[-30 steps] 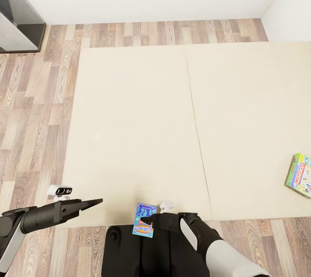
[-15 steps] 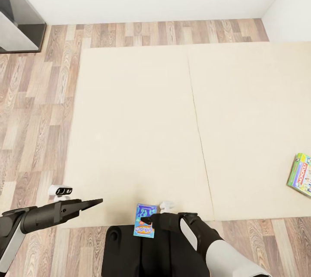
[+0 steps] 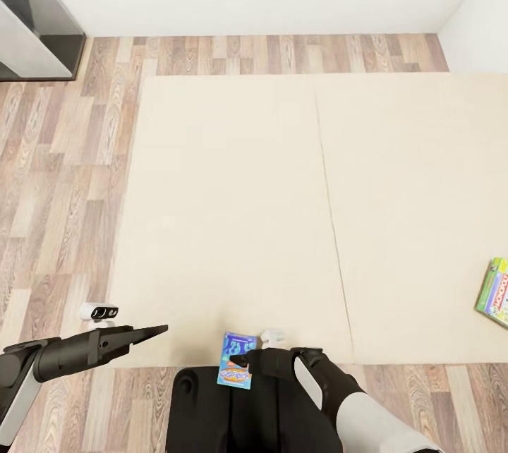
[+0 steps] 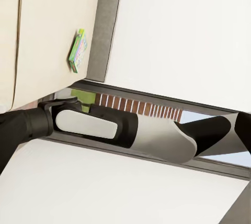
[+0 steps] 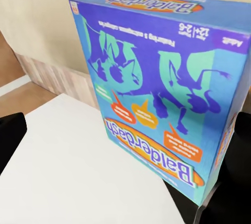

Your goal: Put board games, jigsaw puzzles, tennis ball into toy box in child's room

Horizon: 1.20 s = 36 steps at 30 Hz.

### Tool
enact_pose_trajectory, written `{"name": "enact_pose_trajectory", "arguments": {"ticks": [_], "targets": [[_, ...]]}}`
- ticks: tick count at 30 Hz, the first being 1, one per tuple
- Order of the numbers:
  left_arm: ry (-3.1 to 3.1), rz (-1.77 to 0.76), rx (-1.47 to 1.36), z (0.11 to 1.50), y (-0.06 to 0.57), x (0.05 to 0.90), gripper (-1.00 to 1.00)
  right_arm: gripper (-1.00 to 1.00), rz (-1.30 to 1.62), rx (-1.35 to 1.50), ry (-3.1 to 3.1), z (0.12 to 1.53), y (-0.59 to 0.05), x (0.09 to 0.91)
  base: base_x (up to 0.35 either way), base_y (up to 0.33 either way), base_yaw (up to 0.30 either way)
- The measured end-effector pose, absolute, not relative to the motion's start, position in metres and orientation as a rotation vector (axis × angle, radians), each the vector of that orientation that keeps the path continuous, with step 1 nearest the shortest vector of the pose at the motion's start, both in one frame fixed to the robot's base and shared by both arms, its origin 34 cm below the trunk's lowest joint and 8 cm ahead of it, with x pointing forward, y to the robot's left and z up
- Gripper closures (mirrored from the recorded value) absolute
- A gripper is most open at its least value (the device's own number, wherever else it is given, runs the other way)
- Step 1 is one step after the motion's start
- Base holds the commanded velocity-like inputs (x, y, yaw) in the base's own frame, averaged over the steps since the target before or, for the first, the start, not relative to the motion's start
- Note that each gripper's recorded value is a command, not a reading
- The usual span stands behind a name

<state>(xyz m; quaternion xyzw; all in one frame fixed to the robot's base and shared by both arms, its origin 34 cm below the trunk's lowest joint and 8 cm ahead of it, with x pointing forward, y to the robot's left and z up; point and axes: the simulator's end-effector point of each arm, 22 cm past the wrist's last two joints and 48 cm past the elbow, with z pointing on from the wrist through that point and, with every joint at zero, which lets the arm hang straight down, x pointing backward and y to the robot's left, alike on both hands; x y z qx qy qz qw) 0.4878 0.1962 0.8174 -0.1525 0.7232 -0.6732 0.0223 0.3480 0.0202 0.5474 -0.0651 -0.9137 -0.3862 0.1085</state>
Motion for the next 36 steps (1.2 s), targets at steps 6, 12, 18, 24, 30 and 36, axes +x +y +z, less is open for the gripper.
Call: {"name": "enact_pose_trajectory", "arguments": {"ticks": [6, 12, 18, 24, 30, 36], "targets": [[2.24, -2.085, -0.472, 0.8174, 0.1962, 0.4878, -1.0, -1.0, -1.136, -0.191, -2.688, 0.5474, 0.0202, 0.348, 0.0, 0.0, 0.002], [2.24, -2.085, -0.472, 0.8174, 0.1962, 0.4878, -1.0, -1.0, -1.136, -0.192, -2.687, 0.5474, 0.0202, 0.348, 0.0, 0.055, 0.0], [2.24, -2.085, -0.472, 0.8174, 0.1962, 0.4878, -1.0, -1.0, -1.136, -0.191, -2.688, 0.5474, 0.0202, 0.348, 0.0, 0.043, 0.0], [2.241, -2.086, -0.473, 0.8174, 0.1962, 0.4878, -1.0, -1.0, -1.135, -0.191, -2.688, 0.5474, 0.0202, 0.3479, 0.0, 0.032, 0.0], [2.24, -2.086, -0.473, 0.8174, 0.1962, 0.4878, -1.0, -1.0, -1.136, -0.189, -2.688, 0.5474, 0.0202, 0.3478, 0.0, 0.022, 0.0], [2.239, -2.086, -0.474, 0.8175, 0.1959, 0.4879, -1.0, -1.0, -1.136, -0.189, -2.688, 0.5474, 0.0202, 0.3478, 0.0, 0.002, 0.0]]}}
